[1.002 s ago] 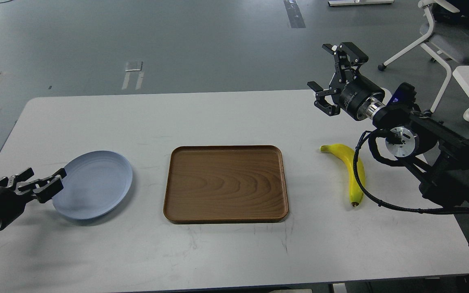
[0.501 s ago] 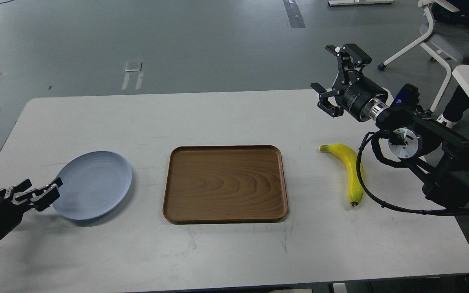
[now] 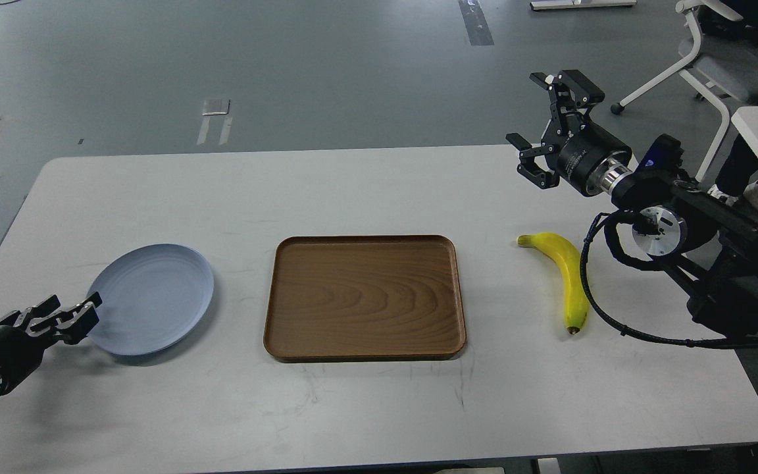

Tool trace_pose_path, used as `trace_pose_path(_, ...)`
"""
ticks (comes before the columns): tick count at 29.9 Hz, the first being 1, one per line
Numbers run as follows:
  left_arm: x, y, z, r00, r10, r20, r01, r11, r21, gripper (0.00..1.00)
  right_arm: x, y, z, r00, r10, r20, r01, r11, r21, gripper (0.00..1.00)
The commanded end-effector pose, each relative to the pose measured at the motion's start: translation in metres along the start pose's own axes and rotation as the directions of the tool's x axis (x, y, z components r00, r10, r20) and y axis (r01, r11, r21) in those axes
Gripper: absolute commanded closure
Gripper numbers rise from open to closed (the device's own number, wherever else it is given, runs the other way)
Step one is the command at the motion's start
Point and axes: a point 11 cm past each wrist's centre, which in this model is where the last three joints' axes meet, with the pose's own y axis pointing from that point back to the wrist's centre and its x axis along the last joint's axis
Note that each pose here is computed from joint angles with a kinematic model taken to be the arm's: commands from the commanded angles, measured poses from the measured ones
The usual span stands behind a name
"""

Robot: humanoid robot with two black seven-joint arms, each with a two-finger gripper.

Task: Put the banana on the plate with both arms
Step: 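Lower the left gripper to the plate rim and grasp it, then carry the plate with the left gripper onto the wooden tray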

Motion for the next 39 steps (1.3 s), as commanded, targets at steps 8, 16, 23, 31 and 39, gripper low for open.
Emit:
trace_pose_path(8, -0.004, -0.002, 0.004, 1.0, -0.023, -0.015, 0.023, 1.0, -0.021, 0.65, 0.002, 0.0, 0.0, 1.0, 0.014, -0.003, -0.014, 1.0, 0.0, 0.0)
trace_pose_path(16, -0.004, -0.003, -0.004, 1.0, -0.018, -0.005, 0.018, 1.0, 0.005, 1.0, 0.004, 0.002, 0.005, 1.0, 0.02, 0.001, -0.02, 1.0, -0.009, 0.0)
trace_pose_path(23, 0.002, -0.004, -0.004, 1.0, -0.006, 0.001, 0.006, 1.0, 0.003, 1.0, 0.004, 0.003, 0.005, 1.0, 0.024, 0.002, -0.024, 1.0, -0.008, 0.0)
trace_pose_path(31, 0.026, -0.017, 0.013, 0.998, 0.05, -0.031, -0.052, 0.997, -0.056, 1.0, 0.005, 0.003, 0.005, 0.999, 0.033, 0.0, -0.033, 0.999, -0.008, 0.0)
trace_pose_path(39, 0.053, -0.039, 0.069, 0.997, 0.05, -0.06, -0.062, 0.974, -0.218, 1.0, 0.011, 0.005, 0.002, 0.999, 0.042, -0.008, -0.042, 0.999, -0.005, 0.0)
